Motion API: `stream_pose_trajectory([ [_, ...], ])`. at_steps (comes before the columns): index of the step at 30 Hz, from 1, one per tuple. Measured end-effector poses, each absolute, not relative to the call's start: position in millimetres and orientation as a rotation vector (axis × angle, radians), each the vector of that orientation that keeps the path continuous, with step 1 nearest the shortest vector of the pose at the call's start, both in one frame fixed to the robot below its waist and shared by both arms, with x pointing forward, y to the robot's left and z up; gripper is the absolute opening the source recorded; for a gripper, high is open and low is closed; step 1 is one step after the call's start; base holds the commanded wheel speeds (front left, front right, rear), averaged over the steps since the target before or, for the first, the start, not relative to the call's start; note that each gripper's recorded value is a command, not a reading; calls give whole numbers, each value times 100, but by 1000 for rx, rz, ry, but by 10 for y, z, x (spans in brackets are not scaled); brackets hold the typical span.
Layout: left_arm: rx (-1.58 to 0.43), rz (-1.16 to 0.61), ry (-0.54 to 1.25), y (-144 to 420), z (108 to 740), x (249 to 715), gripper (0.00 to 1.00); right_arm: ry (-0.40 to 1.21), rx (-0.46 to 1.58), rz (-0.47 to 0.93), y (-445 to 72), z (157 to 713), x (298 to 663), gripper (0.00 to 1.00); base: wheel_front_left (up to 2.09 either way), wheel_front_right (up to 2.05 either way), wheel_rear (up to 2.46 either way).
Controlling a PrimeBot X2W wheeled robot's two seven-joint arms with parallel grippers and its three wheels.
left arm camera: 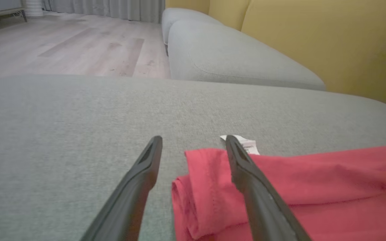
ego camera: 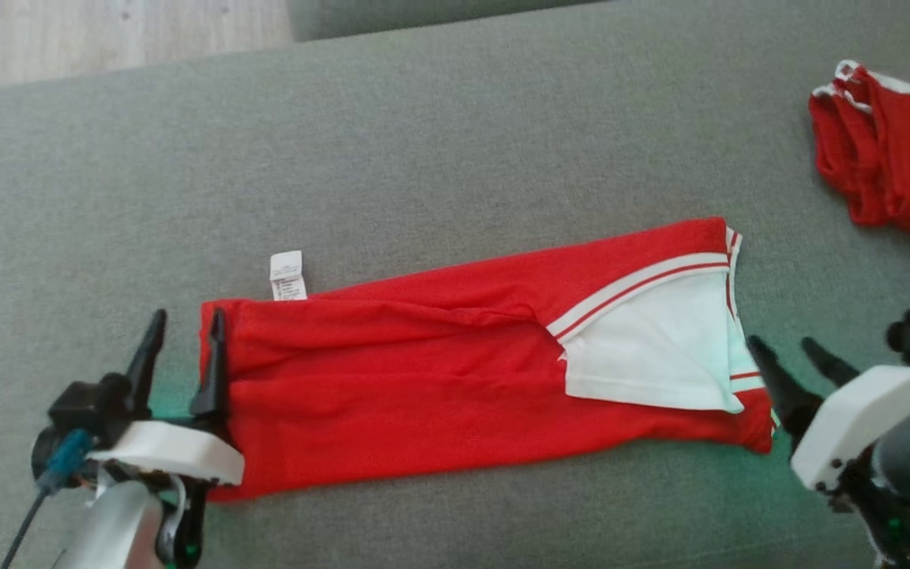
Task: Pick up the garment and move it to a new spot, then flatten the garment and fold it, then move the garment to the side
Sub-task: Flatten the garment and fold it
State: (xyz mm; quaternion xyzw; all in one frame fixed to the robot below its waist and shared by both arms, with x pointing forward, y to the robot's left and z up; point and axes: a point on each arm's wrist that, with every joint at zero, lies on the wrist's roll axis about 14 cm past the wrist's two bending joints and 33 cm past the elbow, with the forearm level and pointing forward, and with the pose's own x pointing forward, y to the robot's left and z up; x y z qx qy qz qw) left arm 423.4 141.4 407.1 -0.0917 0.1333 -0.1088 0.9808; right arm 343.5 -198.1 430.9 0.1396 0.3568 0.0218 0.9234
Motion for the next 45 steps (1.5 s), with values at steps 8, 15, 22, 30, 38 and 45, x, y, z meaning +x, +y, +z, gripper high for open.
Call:
stream_pose_trajectory([
  [8, -211, -137, 144, 1596, 4448, 4290, 100, 624, 264, -36, -2198, 4392, 3533, 100, 0, 0, 0],
  [15, -218, -99, 113, 1704, 4545, 4266, 100, 650, 273, -50, -2149, 4042, 3650, 100, 0, 0, 0],
  [22, -209, -84, 119, 1770, 4516, 4233, 100, 701, 279, -5, -1927, 3779, 3832, 100, 0, 0, 0],
  [30, -206, -76, 122, 1793, 4502, 4211, 100, 804, 220, 41, -1805, 3605, 3847, 58, 0, 0, 0],
  [38, -210, -81, 124, 1758, 4502, 4189, 100, 781, 226, 65, -1742, 3717, 3833, 0, 0, 0, 0],
  [45, -212, -88, 123, 1729, 4511, 4138, 100, 618, 142, -70, -2308, 4219, 3896, 0, 0, 0, 0],
])
